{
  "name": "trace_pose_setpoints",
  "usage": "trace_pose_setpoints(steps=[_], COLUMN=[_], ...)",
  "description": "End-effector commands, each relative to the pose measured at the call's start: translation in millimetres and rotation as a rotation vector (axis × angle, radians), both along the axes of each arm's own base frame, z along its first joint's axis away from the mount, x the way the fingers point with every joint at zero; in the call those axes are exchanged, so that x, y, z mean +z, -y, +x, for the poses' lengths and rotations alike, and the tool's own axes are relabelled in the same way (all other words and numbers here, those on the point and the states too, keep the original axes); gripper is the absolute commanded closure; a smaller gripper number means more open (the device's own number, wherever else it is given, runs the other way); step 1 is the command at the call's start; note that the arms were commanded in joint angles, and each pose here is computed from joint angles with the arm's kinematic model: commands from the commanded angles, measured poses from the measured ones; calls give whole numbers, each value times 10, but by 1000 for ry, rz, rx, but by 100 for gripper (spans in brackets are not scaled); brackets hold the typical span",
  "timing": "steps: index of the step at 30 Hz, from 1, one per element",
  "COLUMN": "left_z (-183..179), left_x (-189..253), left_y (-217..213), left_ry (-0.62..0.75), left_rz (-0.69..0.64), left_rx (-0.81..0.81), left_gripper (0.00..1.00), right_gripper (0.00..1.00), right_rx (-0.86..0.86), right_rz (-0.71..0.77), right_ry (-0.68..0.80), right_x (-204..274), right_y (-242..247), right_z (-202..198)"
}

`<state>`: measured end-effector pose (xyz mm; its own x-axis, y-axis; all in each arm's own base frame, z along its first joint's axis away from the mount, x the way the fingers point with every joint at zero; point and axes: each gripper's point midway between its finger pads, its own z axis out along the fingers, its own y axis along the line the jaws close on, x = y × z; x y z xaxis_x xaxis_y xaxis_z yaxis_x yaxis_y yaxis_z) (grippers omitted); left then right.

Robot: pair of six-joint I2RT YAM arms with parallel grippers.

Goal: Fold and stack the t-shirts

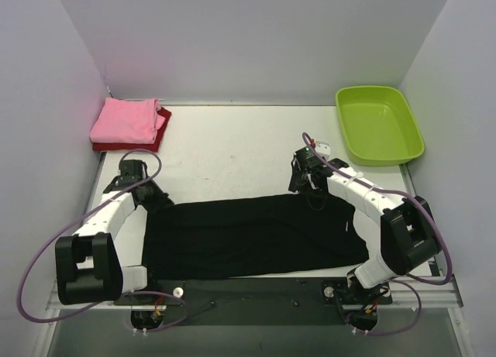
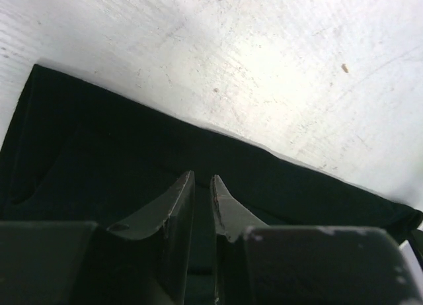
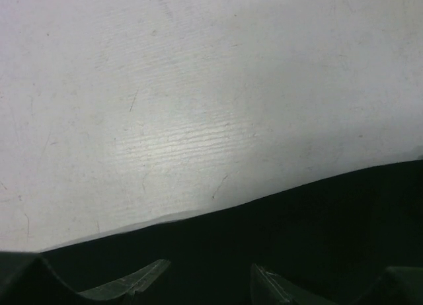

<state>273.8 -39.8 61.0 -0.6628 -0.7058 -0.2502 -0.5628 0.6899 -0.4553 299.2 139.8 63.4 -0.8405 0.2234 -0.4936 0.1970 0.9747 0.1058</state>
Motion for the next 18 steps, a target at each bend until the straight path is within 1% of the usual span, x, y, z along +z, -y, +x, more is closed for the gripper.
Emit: trace_pose_setpoints(steps=[1, 3, 4, 5, 6, 7, 8, 10, 11, 12, 18], left_z=[240, 227, 225, 232, 214, 200, 207, 206, 208, 203, 87], left_x=[1, -58, -68, -58, -61, -69, -49, 13, 36, 85, 129], left_y=[-10, -2, 0, 8, 7, 9, 0, -19, -27, -32, -27], left_ry=[31, 9, 4, 2, -9, -18, -16, -10, -3, 2, -10], left_rz=[55, 65, 66, 69, 70, 72, 78, 97, 108, 114, 120], left_rx=[6, 6, 5, 2, -1, -5, -5, -9, -12, -15, -22], left_gripper=[75, 76, 81, 89, 96, 100, 100, 100, 100, 100, 100], right_gripper=[50, 50, 50, 50, 54, 56, 58, 75, 85, 100, 100], right_rx=[-11, -14, -16, -20, -24, -26, -26, -25, -31, -33, -36], right_rz=[17, 13, 12, 15, 20, 21, 22, 21, 17, 14, -19], right_ry=[11, 0, -8, -14, -18, -24, -25, -19, -11, -8, -50], right_x=[38, -1, -26, -41, -54, -77, -85, -70, -55, -46, -143], right_y=[11, 42, 52, 65, 78, 94, 97, 109, 121, 128, 171], right_z=[88, 80, 71, 61, 55, 38, 37, 34, 43, 48, 3])
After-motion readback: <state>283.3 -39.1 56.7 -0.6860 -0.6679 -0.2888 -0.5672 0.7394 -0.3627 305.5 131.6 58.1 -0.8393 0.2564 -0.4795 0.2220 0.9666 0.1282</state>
